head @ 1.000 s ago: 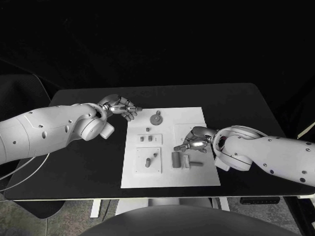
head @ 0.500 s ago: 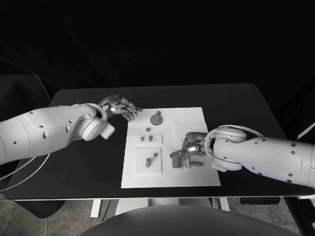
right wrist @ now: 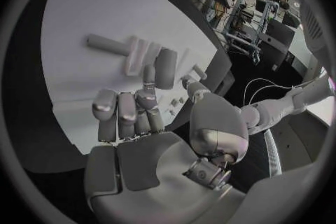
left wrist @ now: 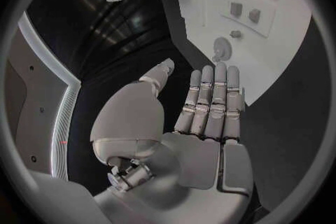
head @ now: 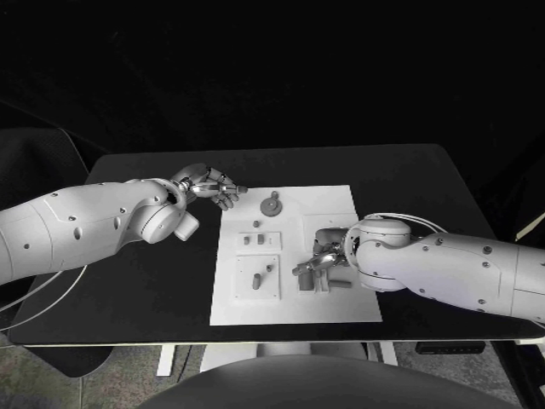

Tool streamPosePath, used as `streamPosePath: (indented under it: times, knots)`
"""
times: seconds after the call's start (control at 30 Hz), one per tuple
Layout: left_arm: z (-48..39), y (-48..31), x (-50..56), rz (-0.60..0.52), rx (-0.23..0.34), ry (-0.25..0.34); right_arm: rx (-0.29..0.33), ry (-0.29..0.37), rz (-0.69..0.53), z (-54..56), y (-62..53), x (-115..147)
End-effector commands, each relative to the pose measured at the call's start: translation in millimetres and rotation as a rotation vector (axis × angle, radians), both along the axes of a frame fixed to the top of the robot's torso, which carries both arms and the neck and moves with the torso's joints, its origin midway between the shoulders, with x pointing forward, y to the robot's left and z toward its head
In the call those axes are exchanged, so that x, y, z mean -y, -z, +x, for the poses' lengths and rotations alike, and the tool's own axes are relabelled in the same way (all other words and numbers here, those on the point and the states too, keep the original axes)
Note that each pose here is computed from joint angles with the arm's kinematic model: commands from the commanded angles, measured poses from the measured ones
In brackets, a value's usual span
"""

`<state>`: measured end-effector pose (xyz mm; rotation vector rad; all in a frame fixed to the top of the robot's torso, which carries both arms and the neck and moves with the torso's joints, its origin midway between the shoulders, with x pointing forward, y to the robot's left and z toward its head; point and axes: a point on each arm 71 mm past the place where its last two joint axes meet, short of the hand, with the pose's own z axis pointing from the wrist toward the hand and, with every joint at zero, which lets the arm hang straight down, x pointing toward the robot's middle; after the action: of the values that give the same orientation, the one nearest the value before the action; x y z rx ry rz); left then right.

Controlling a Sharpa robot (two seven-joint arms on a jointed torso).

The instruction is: Assemble the parts on the task board

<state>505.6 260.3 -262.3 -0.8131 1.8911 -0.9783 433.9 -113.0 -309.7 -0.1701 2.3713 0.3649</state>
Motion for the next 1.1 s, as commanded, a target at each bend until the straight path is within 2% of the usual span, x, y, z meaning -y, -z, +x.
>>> streamPosePath:
  times: [0.03,0.4,0.67,1.1]
  knots:
    - [0.0,-0.8,4.2,-0.006,-0.001,0.02,0.001,0.016,-0.036,5.6,3.8,2.9]
    - [-0.1,-0.8,3.5,-0.005,-0.001,0.018,-0.029,0.008,-0.055,4.0,14.4,-1.6]
    - [0.0,-0.8,3.8,-0.005,-0.001,0.018,-0.039,-0.005,-0.049,1.2,15.6,-6.4]
    - [0.1,-0.5,3.1,-0.003,-0.005,0.016,-0.03,0.017,-0.019,1.7,15.1,-6.5]
